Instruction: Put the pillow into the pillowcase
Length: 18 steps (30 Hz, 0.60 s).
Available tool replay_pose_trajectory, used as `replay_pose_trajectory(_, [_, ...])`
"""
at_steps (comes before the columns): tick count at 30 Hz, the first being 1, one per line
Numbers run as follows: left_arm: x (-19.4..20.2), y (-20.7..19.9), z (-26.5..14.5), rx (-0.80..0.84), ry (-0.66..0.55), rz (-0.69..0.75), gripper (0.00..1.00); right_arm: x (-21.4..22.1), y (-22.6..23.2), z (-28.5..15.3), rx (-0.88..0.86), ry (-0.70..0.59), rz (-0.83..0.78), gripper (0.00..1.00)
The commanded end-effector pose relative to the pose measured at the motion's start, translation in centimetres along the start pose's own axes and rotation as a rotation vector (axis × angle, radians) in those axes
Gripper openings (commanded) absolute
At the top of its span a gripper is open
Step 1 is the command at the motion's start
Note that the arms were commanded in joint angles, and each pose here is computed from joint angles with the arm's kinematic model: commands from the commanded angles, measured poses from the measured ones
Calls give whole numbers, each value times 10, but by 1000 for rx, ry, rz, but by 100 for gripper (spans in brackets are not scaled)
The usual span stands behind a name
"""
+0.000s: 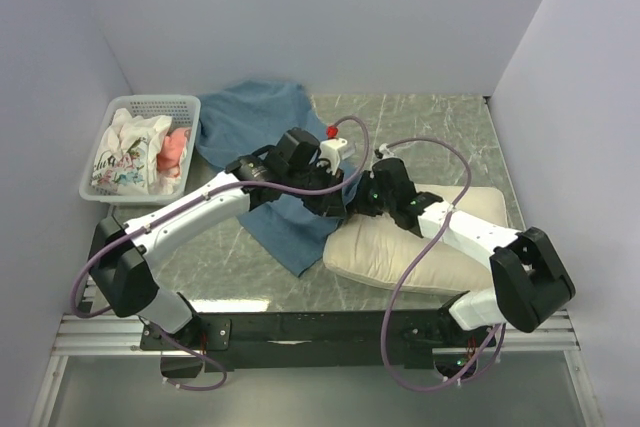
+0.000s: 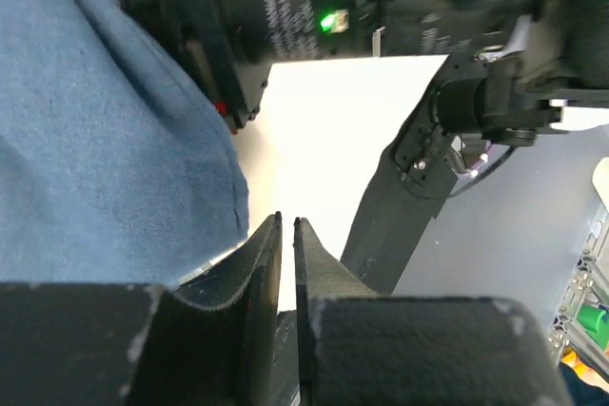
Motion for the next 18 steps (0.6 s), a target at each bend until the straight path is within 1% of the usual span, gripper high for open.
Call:
replay_pose_trajectory(1, [-6,-5,4,23,-68,-9,18,-43,7,-7,-43,-192,86,0])
replay_pose_trajectory(2, [-4,0,6,-3,-75,-25,23,-45,8,-7,-60,-190,81,0])
replay_pose_trajectory(3, [-9,11,4,-85,-121,-45,29,-46,10,-4,-93,-161,76,0])
replay_pose_trajectory(4, [-7,20,4,-142,-144,-97,35,-45,11,-3,-105,-148,63,0])
replay_pose_trajectory(5, [-9,25,-4,-202,-196,-121,44,-44,11,-1,-109,-136,63,0])
replay_pose_trajectory(6, [-12,42,-12,-341,-281,-195,59,-42,11,-1,-115,-131,59,0])
replay_pose_trajectory(7, [-5,56,-17,-428,-317,-234,62,-40,11,-1,-124,-122,59,0])
replay_pose_trajectory(8, [-5,56,-31,-452,-376,-257,66,-38,12,-1,-132,-118,58,0])
replay_pose_trajectory(9, [-3,61,-37,-481,-430,-333,77,-38,13,-1,-136,-115,57,0])
replay_pose_trajectory(10, [8,80,-43,-566,-478,-363,78,-36,14,-1,-143,-107,55,0])
replay_pose_trajectory(11, [8,77,-59,-550,-539,-387,79,-36,13,-1,-141,-100,56,0])
replay_pose_trajectory(12, [8,76,-63,-533,-587,-421,80,-35,14,0,-144,-94,50,0])
replay_pose_trajectory(13, [22,86,-62,-551,-580,-430,79,-34,13,1,-147,-82,51,0])
replay_pose_trajectory(14, [24,83,-68,-520,-604,-435,77,-34,14,1,-151,-73,50,0])
replay_pose_trajectory(15, [31,84,-67,-513,-602,-452,72,-35,15,1,-156,-70,47,0])
replay_pose_trajectory(17, [50,92,-55,-510,-562,-449,66,-34,17,1,-170,-52,48,0])
replay_pose_trajectory(18, [57,93,-48,-508,-539,-438,60,-34,19,0,-180,-50,49,0])
Point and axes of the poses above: each gripper's point midway between its finger pads, its own z axis out along the fingers, its own y axis along the line the jaws close on, x = y × z, the point moved 3 cm from there along -z, back along the fingers, and after that the axes turned 9 degrees about -z, right-handed, at the moved point
